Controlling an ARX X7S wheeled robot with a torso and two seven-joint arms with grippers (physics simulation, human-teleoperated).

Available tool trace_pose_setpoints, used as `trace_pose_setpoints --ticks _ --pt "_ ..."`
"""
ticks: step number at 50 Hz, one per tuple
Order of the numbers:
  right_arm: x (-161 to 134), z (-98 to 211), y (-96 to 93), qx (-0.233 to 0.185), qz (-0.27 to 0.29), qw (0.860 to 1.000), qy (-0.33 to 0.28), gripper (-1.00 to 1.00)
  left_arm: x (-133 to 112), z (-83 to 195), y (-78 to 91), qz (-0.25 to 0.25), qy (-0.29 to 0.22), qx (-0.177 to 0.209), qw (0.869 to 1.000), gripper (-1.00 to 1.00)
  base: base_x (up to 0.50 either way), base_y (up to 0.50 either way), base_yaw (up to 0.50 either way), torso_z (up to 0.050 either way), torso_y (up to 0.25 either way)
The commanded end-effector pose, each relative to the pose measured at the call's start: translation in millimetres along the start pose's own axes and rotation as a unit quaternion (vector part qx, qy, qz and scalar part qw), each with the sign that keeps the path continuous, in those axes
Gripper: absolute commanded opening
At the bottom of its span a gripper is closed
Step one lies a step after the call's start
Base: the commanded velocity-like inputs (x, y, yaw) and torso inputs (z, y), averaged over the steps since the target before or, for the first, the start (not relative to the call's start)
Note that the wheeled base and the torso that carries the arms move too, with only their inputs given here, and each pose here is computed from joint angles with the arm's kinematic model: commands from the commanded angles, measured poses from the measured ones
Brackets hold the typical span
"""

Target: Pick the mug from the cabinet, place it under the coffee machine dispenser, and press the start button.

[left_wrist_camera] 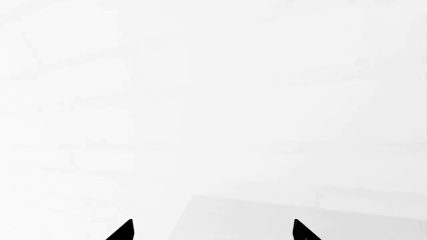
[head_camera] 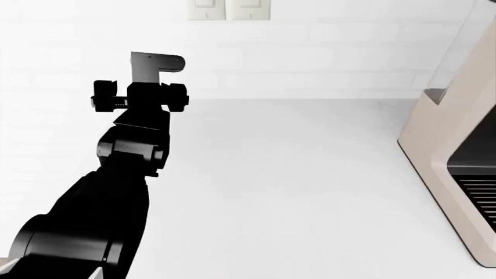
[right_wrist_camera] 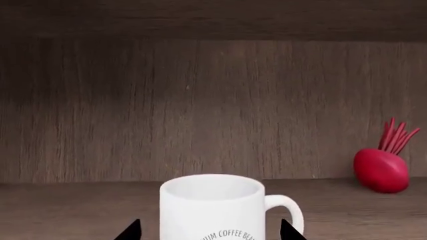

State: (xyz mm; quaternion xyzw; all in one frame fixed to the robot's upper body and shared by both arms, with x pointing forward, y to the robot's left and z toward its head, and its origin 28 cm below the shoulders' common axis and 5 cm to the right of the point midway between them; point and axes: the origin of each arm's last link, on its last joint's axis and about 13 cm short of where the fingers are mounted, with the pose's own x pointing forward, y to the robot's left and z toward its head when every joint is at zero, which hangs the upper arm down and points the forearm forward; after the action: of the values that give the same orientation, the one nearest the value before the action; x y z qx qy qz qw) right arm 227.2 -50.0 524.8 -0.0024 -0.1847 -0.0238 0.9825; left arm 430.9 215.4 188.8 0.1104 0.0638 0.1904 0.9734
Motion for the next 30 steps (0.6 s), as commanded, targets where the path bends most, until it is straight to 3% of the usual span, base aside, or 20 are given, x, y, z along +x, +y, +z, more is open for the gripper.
trace_pose_setpoints --ticks 1,15,16,30 --pt "17.6 -24.4 -6.0 -0.023 -0.024 0.998 0.049 1.00 0.0 -0.3 -0.1 0.000 -0.001 0.001 1.000 1.00 0.00 0.00 0.00 0.000 0.000" --pt "32.9 -47.1 -6.6 -0.013 -0.022 0.995 0.092 1.00 0.0 -0.1 -0.1 0.001 -0.002 0.001 1.000 1.00 0.00 0.00 0.00 0.000 0.000" --pt "34.7 -50.1 -6.1 -0.012 -0.017 0.994 0.103 -1.00 0.0 -0.2 -0.1 0.001 -0.001 0.001 1.000 1.00 0.00 0.00 0.00 0.000 0.000" --pt "36.4 -55.5 -3.5 -0.008 -0.002 0.993 0.119 -1.00 0.0 -0.3 0.0 0.002 -0.002 0.002 1.000 1.00 0.01 0.00 0.00 0.000 0.000"
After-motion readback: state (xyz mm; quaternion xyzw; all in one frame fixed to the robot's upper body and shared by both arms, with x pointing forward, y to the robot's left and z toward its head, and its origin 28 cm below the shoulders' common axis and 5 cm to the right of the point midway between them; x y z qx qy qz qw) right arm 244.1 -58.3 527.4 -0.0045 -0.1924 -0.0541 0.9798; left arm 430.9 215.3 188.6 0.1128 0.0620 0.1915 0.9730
